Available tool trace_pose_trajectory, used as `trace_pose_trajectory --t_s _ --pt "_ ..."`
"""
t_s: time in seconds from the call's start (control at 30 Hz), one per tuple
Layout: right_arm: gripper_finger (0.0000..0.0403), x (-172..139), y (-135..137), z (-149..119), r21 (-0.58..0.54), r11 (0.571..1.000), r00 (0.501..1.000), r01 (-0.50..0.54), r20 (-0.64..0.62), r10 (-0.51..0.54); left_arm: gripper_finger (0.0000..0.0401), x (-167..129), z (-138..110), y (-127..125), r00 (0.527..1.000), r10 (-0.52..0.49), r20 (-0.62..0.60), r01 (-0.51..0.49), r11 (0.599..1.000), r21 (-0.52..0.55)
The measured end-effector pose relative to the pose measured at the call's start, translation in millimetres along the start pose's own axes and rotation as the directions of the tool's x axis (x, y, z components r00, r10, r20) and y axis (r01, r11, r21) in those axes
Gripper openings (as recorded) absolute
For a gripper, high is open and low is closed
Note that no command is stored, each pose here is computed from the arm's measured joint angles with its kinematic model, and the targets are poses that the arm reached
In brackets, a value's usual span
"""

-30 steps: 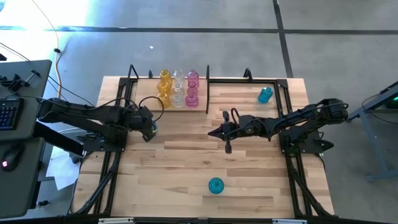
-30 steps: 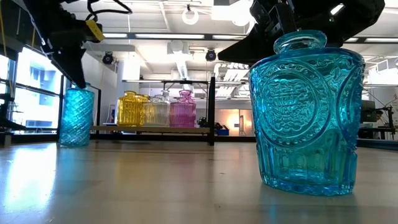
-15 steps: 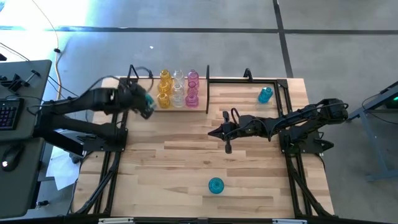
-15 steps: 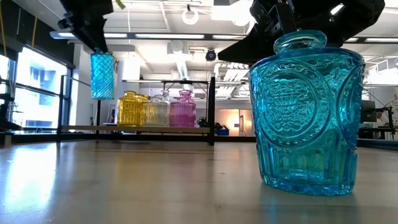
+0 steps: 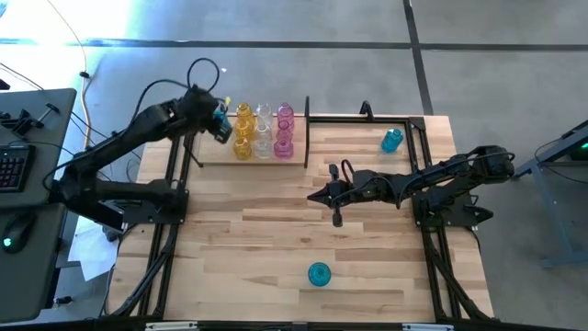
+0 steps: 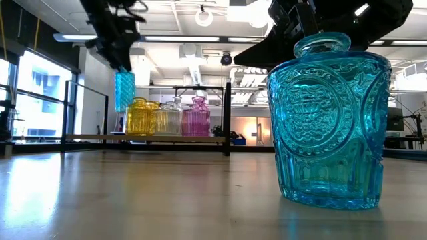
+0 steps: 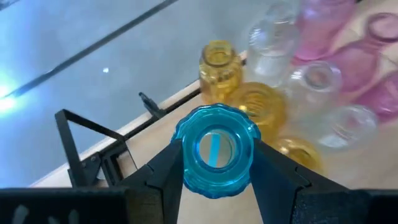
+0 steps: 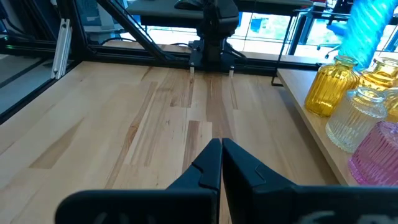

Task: Sort vases onto shelf
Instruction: Put the left blue vase on the shelf

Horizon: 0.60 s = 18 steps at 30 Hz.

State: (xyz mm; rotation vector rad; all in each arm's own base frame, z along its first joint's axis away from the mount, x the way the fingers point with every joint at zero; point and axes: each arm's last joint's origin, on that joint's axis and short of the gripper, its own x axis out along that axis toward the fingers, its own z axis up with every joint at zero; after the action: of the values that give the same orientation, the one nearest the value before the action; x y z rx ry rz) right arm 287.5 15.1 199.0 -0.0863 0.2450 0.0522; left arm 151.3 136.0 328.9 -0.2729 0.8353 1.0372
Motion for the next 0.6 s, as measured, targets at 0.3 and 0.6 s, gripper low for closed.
trace_pose_trajectory --t_s 0.3,0.6 --pt "0.0000 0.0 0.1 -1.3 0.010 1.000 1.000 -0.001 -0.013 0.001 0.0140 56.1 11.7 18.7 0.992 0.040 -0.121 -0.043 0.999 -0.025" --pt "0.0000 0.0 0.1 -1.3 0.010 1.000 1.000 -0.001 -0.013 0.001 0.0140 80.2 17.7 37.8 0.990 0.070 -0.120 -0.079 0.994 -0.069"
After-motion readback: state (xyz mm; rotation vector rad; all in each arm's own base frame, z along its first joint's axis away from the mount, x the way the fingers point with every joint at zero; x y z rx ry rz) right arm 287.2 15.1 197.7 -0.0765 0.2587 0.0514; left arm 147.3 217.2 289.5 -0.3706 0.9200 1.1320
